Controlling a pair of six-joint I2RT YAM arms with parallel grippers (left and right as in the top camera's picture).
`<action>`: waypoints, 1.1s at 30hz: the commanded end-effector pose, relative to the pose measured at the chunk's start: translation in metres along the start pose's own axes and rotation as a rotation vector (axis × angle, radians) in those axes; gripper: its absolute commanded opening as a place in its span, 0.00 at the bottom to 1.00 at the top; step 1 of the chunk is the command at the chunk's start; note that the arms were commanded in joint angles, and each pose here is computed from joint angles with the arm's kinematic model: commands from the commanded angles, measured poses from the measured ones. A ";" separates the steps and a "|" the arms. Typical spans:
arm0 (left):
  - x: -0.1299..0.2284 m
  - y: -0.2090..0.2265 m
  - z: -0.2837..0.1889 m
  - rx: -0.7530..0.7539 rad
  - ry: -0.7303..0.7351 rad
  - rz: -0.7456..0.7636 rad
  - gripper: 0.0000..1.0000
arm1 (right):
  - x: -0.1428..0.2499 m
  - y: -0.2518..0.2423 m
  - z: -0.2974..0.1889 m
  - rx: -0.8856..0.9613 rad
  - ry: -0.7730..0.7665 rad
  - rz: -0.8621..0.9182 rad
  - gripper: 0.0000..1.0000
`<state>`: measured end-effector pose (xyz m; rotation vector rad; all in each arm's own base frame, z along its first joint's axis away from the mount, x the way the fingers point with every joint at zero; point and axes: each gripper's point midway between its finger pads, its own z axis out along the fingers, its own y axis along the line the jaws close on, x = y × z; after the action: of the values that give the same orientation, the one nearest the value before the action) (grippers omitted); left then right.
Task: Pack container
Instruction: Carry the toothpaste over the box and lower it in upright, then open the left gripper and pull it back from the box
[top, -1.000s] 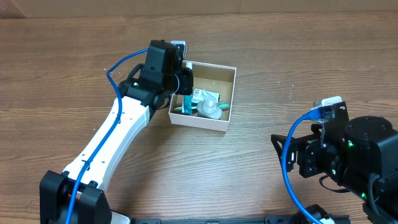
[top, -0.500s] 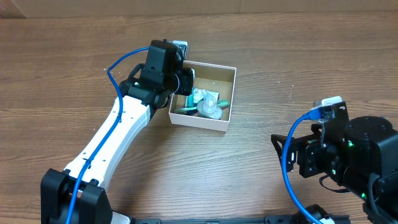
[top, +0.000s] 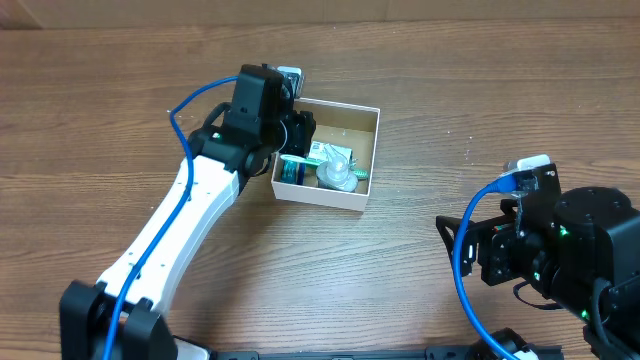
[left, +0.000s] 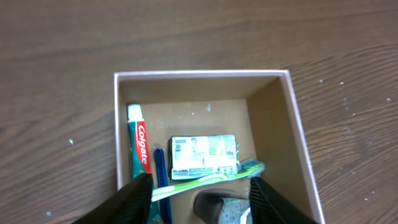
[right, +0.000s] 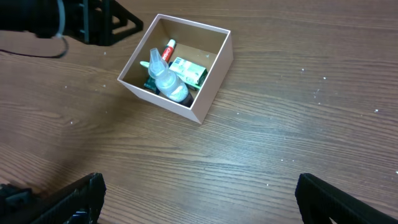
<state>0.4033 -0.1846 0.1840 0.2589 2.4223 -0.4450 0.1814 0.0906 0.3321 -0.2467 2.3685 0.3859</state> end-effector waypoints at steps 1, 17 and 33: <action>-0.037 -0.008 -0.064 -0.026 -0.162 0.078 0.59 | -0.001 -0.001 0.000 0.006 -0.008 0.002 1.00; -0.017 -0.002 -0.150 -0.101 -0.204 0.112 1.00 | -0.001 -0.001 0.000 0.006 -0.008 0.002 1.00; -0.009 0.000 -0.231 -0.148 -0.361 0.111 1.00 | -0.001 -0.001 0.000 0.006 -0.008 0.002 1.00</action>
<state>0.2875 -0.1084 0.3413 0.2391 2.1096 -0.2783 0.1813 0.0906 0.3320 -0.2471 2.3688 0.3856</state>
